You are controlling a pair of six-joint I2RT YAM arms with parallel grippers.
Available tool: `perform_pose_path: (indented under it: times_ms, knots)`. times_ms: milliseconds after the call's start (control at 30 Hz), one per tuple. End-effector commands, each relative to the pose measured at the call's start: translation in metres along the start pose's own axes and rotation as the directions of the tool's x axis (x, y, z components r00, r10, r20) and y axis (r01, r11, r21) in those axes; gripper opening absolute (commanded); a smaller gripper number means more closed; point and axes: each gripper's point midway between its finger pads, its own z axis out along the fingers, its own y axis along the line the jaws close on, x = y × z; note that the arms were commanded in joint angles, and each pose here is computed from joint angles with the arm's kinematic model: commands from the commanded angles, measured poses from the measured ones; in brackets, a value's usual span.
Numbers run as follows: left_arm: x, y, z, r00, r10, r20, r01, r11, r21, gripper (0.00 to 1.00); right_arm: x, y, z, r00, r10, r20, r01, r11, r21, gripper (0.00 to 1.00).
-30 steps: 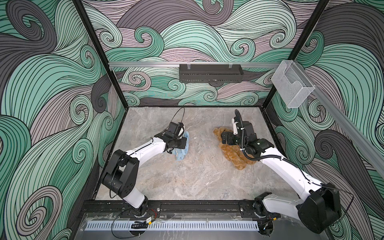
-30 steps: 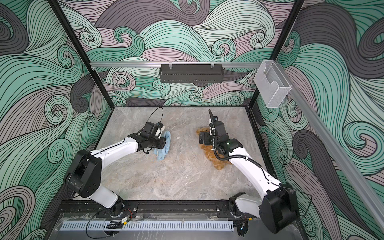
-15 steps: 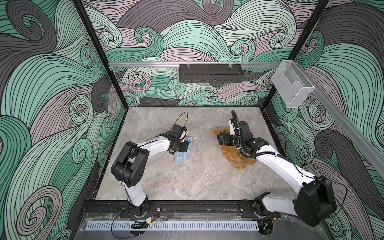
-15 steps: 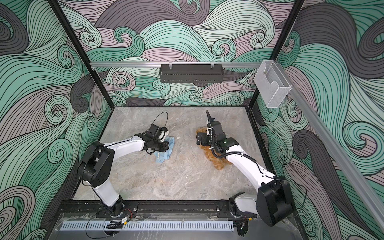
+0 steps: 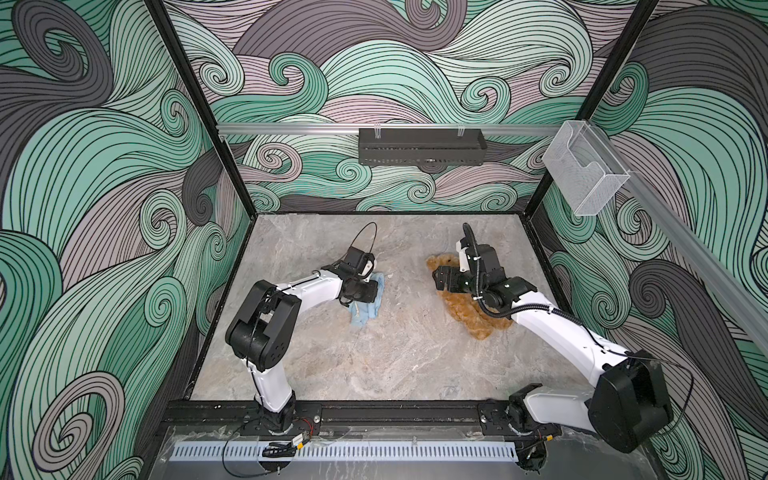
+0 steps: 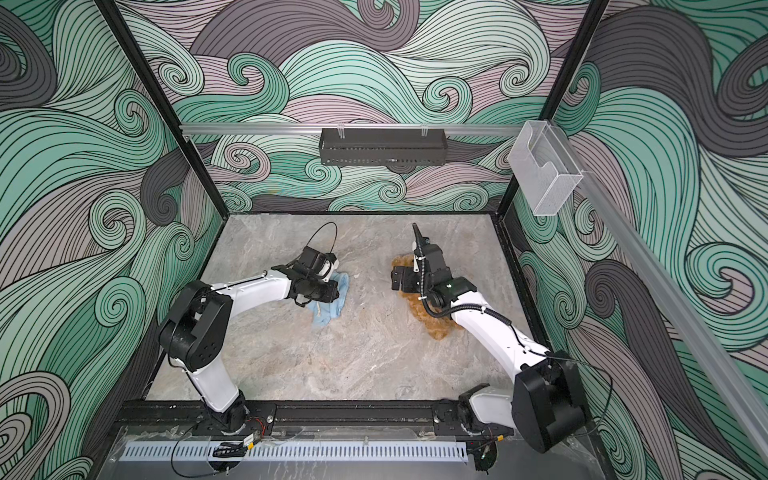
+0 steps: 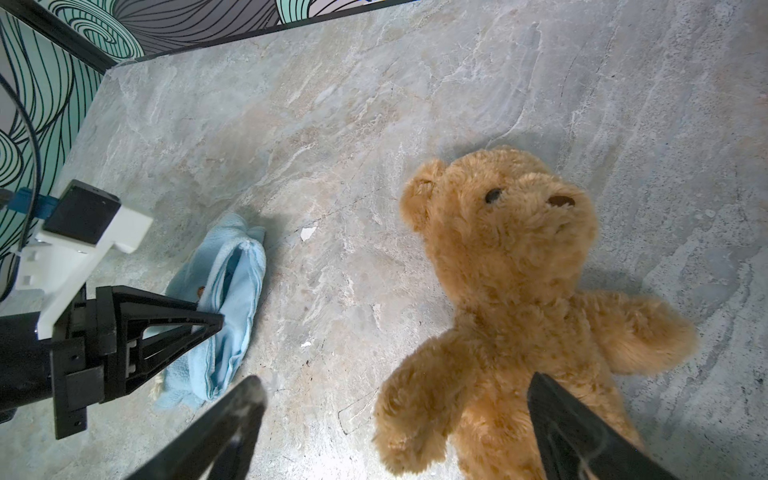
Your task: Dress the teddy bear
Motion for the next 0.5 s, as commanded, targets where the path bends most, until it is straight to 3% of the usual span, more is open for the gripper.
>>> perform_pose_path:
  times_ms: [0,467]
  knots:
    - [-0.0072,0.0023,-0.0005,1.000,-0.002,0.002,0.002,1.000,-0.011,0.17,0.0056,0.0013,0.0053,1.000,0.017,-0.014,-0.017,1.000,-0.009,0.99]
    - [-0.0133,-0.0022,-0.0026,0.999,-0.023,0.026,0.023,1.000,0.022,0.17,0.0088,0.0019,0.0101,0.999,0.022,-0.026,-0.023,1.000,-0.015,0.99]
